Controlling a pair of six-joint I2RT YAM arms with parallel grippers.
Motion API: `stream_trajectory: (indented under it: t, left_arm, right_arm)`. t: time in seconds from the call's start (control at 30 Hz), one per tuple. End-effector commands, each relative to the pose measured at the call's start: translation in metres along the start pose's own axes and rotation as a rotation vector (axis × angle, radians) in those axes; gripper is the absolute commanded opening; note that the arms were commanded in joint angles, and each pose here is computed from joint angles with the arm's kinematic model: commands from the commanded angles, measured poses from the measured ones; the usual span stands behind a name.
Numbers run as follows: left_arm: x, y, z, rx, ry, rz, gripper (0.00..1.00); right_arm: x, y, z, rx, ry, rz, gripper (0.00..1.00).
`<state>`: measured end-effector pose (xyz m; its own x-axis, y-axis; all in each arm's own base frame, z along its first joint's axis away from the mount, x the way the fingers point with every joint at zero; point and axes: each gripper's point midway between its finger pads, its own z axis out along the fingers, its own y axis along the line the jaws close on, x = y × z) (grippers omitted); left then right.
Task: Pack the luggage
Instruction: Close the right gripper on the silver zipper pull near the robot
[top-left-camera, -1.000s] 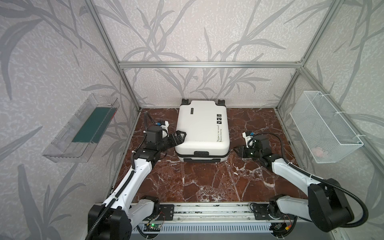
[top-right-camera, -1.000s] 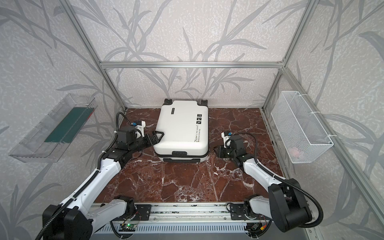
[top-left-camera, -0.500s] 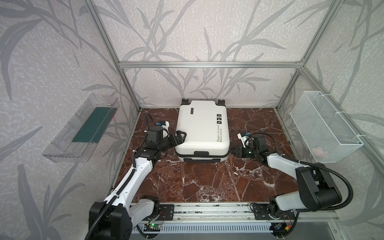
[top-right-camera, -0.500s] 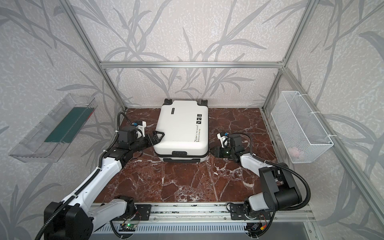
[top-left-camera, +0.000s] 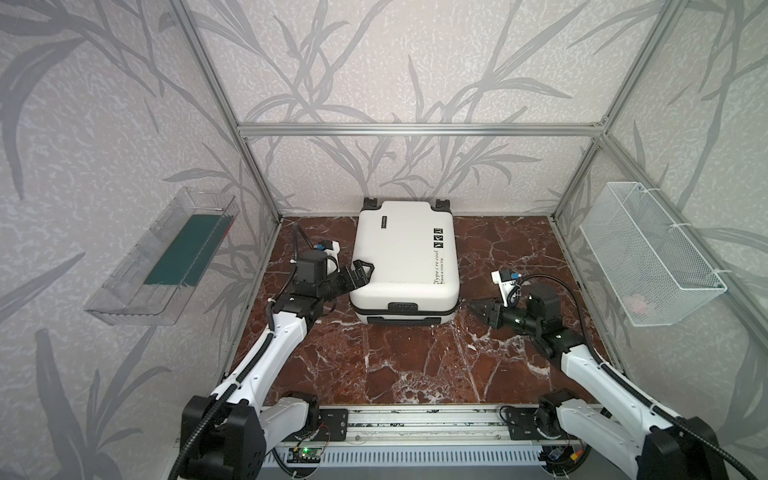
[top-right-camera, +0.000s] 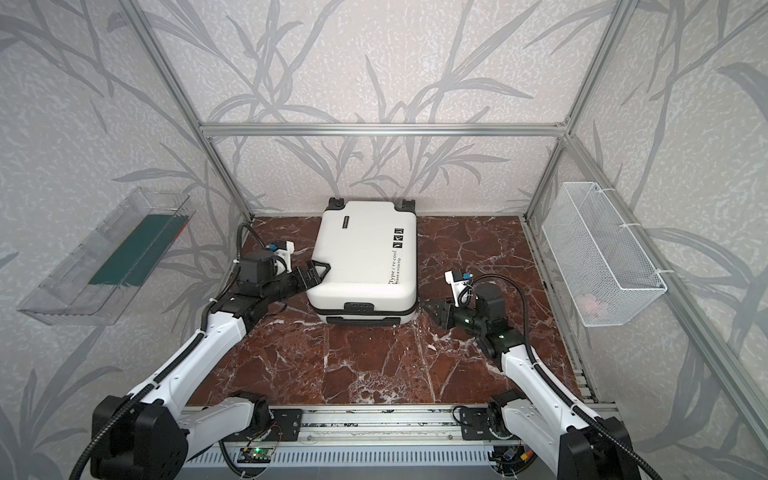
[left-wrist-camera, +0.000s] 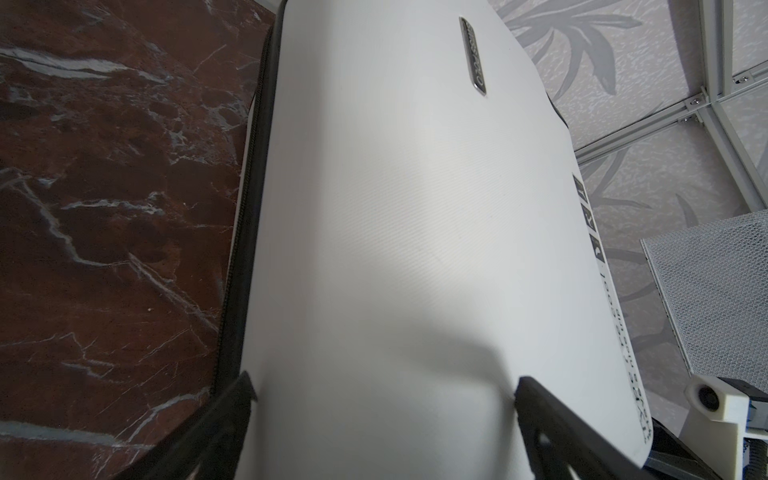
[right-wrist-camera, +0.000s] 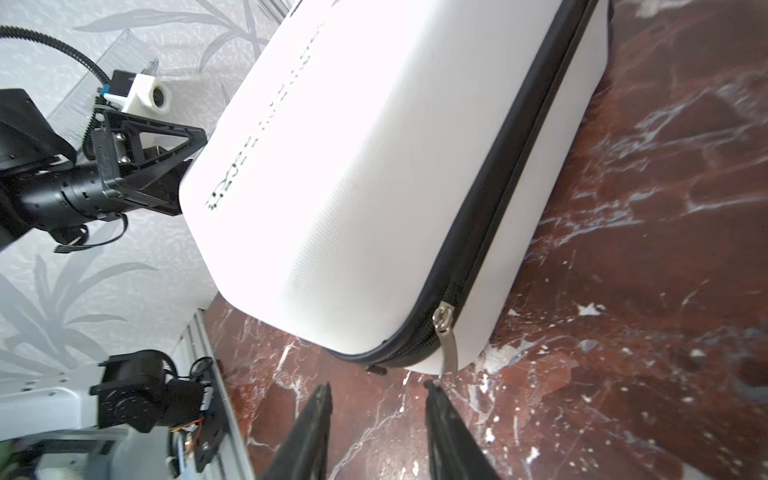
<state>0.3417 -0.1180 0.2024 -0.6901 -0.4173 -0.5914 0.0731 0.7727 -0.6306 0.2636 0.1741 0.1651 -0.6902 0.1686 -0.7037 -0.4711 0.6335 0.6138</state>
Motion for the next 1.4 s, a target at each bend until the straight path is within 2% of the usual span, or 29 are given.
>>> stream_trajectory:
  t: [0.0,0.2,0.5,0.83,1.1,1.37]
  left_arm:
    - [0.004,0.002,0.002,-0.004,0.016,0.007,0.99]
    - [0.006,0.003,0.002,-0.008,0.019,0.005,0.99]
    - [0.007,0.005,0.003,-0.015,0.024,-0.002,0.99]
    - [0.007,0.006,0.004,-0.02,0.026,-0.005,0.99]
    - [0.008,0.007,0.004,-0.02,0.029,-0.009,0.99]
    - [0.008,0.007,0.005,-0.021,0.03,-0.01,0.99]
  right_arm:
    - [0.005,-0.022,-0.001,0.118,0.022,0.005,0.43]
    - [0.025,-0.041,0.009,0.199,0.128,-0.059,0.47]
    - [0.034,-0.046,0.025,0.262,0.09,-0.162,0.5]
    - [0.029,-0.045,0.051,0.262,0.029,-0.245,0.5]
    - [0.018,-0.049,0.063,0.314,0.007,-0.301,0.39]
    - [0.01,-0.041,0.059,0.299,-0.003,-0.341,0.34]
